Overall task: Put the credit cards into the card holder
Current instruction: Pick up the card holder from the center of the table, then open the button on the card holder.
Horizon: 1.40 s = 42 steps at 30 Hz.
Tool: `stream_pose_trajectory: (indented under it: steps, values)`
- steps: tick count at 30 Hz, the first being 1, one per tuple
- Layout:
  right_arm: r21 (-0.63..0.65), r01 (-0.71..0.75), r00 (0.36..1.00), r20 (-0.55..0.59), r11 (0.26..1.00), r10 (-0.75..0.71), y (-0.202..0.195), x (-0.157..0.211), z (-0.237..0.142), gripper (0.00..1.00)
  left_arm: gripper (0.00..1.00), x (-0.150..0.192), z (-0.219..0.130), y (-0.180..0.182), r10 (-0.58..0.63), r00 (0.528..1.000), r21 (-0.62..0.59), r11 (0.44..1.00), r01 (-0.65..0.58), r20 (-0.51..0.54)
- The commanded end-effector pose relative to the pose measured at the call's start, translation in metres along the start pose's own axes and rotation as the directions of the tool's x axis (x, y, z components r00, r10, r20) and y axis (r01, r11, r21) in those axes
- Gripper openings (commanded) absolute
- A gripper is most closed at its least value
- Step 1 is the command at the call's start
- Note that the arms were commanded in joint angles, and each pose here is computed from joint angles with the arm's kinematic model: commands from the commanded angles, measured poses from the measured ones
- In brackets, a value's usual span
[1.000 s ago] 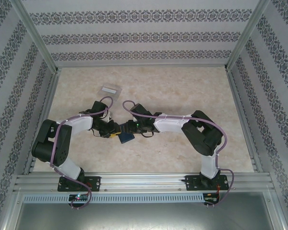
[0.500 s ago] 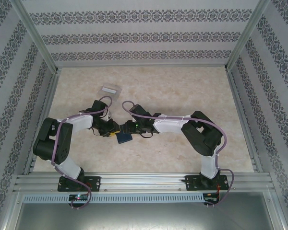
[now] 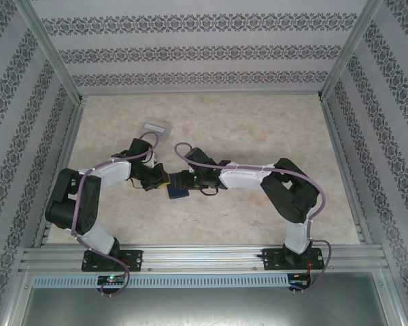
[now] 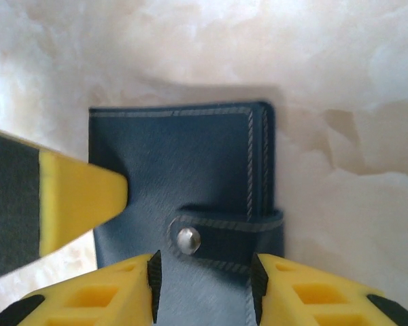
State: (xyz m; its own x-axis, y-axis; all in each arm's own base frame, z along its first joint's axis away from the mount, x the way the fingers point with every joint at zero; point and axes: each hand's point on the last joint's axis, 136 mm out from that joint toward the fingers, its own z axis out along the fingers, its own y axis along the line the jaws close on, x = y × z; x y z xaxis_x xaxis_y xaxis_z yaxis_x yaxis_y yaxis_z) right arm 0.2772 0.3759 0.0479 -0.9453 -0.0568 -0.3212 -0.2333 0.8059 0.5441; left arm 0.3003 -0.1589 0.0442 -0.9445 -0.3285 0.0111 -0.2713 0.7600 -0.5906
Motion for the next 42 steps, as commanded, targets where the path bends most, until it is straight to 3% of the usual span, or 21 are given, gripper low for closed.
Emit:
stream_pose_trajectory:
  steps: [1,10,18,21,28,42]
  values:
    - [0.005,0.104,0.993,0.051,0.995,-0.104,0.016,-0.003,-0.026,0.44,0.0,-0.001,-0.017,-0.018,0.005,1.0,0.008,1.0,-0.005,0.007]
    - [0.142,0.326,0.938,0.071,0.935,-0.338,0.017,-0.002,-0.036,0.43,0.0,0.002,-0.018,-0.042,-0.017,0.998,0.109,0.994,0.025,-0.068]
    - [0.224,0.32,0.934,0.091,0.921,-0.347,0.002,-0.008,-0.033,0.41,0.0,0.003,-0.03,-0.058,0.006,0.997,0.15,0.989,0.006,-0.081]
    - [0.244,0.319,0.932,0.093,0.916,-0.349,0.0,-0.011,-0.034,0.47,0.0,0.005,-0.026,-0.062,-0.006,0.994,0.184,0.983,0.025,-0.106]
    - [0.282,0.328,0.927,0.088,0.901,-0.365,-0.003,-0.016,-0.032,0.47,0.0,0.008,-0.023,-0.065,-0.007,0.991,0.21,0.977,0.035,-0.136]
    - [0.357,0.288,0.944,0.047,0.888,-0.325,-0.018,-0.019,-0.028,0.26,0.0,0.017,-0.02,-0.061,0.008,0.985,0.208,0.978,0.028,-0.173]
